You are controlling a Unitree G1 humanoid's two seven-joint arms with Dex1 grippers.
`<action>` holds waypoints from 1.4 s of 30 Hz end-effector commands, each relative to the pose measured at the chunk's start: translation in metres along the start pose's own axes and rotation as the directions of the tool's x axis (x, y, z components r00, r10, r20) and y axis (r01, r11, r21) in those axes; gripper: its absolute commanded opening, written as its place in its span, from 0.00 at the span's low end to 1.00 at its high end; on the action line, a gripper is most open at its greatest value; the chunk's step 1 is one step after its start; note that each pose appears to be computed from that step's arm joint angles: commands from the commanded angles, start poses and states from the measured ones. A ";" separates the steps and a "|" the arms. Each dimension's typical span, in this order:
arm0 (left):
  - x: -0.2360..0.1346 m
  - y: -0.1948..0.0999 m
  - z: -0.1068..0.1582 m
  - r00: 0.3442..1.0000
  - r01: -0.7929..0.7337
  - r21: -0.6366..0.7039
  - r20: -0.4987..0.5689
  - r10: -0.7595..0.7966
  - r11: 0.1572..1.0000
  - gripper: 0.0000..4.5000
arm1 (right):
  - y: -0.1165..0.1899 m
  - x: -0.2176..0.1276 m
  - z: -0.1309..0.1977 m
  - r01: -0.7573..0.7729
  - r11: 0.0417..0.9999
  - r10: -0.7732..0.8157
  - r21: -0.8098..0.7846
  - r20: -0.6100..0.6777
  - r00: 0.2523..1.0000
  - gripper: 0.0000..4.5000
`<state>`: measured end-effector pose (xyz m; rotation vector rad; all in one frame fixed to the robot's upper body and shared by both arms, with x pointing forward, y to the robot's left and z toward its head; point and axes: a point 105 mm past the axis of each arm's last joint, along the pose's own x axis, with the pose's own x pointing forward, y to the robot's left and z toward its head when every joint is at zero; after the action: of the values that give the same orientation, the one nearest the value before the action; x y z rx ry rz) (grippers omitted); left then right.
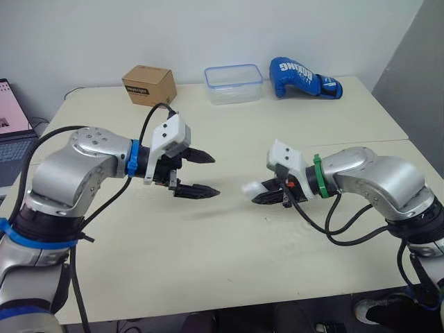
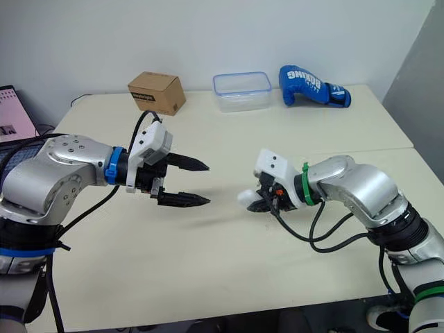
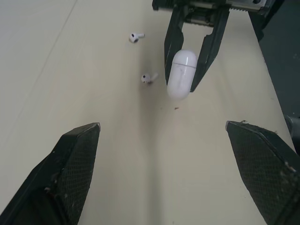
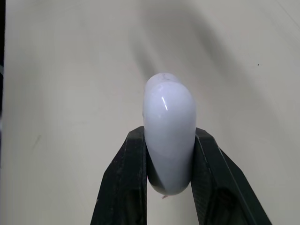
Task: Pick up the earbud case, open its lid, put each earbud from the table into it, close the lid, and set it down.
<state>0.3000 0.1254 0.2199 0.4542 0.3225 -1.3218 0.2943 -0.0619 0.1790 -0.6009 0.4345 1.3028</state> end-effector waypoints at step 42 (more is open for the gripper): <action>0.040 0.002 0.002 0.995 0.081 0.110 -0.067 -0.074 0.991 0.41 | -0.018 0.021 0.053 0.072 0.976 -0.095 -0.204 -0.106 0.990 0.18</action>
<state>0.3135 0.0957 0.1936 0.5519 0.3678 -1.3915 0.3122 -0.0165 0.1943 -0.8372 0.4287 1.2663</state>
